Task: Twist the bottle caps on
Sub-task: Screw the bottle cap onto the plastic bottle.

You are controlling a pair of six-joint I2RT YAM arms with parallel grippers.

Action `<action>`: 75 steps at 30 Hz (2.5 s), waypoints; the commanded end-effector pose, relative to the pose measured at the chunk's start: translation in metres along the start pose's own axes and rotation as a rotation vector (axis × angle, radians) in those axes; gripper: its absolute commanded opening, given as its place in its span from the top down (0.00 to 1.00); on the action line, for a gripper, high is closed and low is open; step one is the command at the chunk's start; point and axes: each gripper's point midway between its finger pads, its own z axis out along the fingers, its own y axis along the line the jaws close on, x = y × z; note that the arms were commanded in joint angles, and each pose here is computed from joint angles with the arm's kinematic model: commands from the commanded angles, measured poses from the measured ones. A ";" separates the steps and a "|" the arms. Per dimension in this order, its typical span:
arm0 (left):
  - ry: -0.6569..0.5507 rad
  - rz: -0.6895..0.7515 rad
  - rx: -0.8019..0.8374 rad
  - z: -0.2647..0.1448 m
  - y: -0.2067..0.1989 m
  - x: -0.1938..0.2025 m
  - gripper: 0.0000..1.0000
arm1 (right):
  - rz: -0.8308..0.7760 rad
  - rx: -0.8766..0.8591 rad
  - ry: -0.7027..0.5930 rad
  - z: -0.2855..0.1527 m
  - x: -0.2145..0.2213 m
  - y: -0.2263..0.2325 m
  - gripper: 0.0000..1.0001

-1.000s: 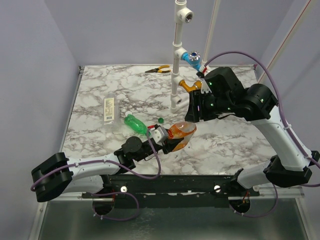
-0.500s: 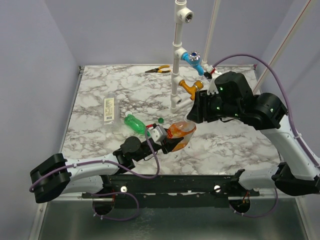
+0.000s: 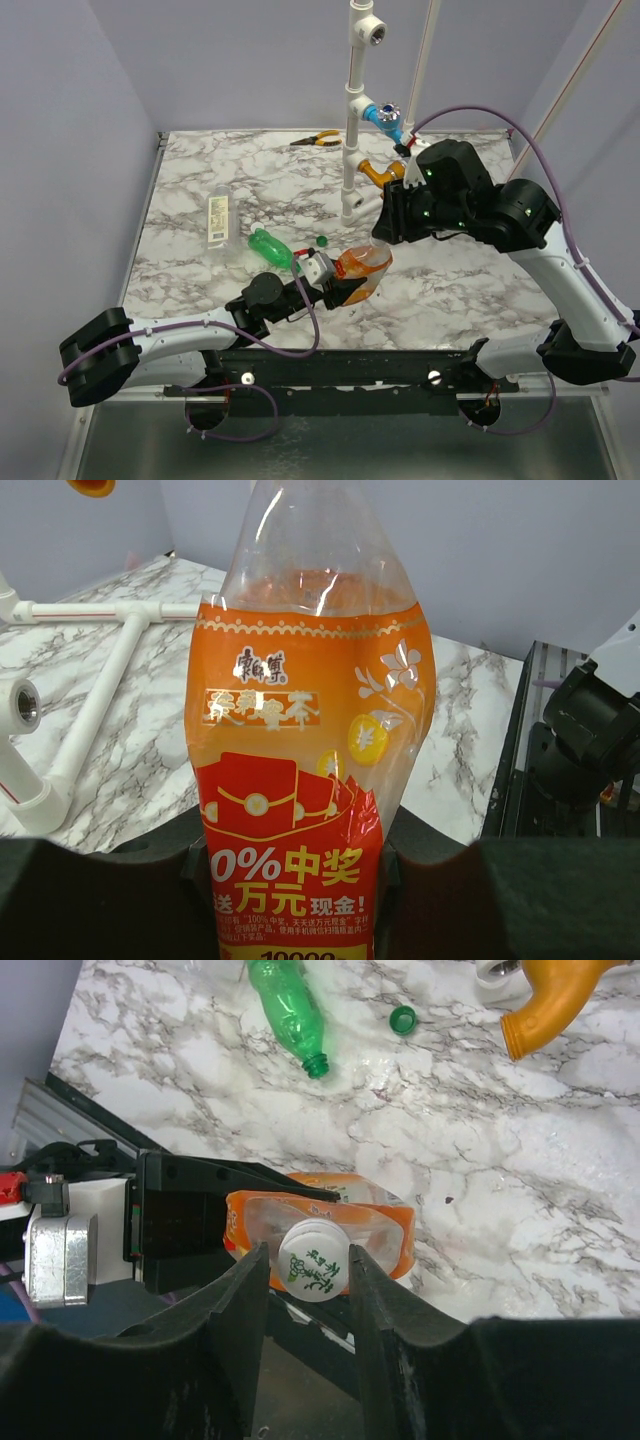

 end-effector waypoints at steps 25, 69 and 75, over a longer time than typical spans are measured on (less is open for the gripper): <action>-0.044 -0.003 0.025 -0.001 -0.004 -0.017 1.00 | -0.004 -0.031 0.080 -0.002 0.017 0.005 0.58; -0.281 0.206 -0.144 0.019 0.026 -0.093 1.00 | 0.325 0.026 0.304 0.031 0.037 0.026 0.73; -0.262 0.213 -0.155 0.021 0.029 -0.086 1.00 | 0.382 0.060 0.317 0.039 0.036 0.027 0.71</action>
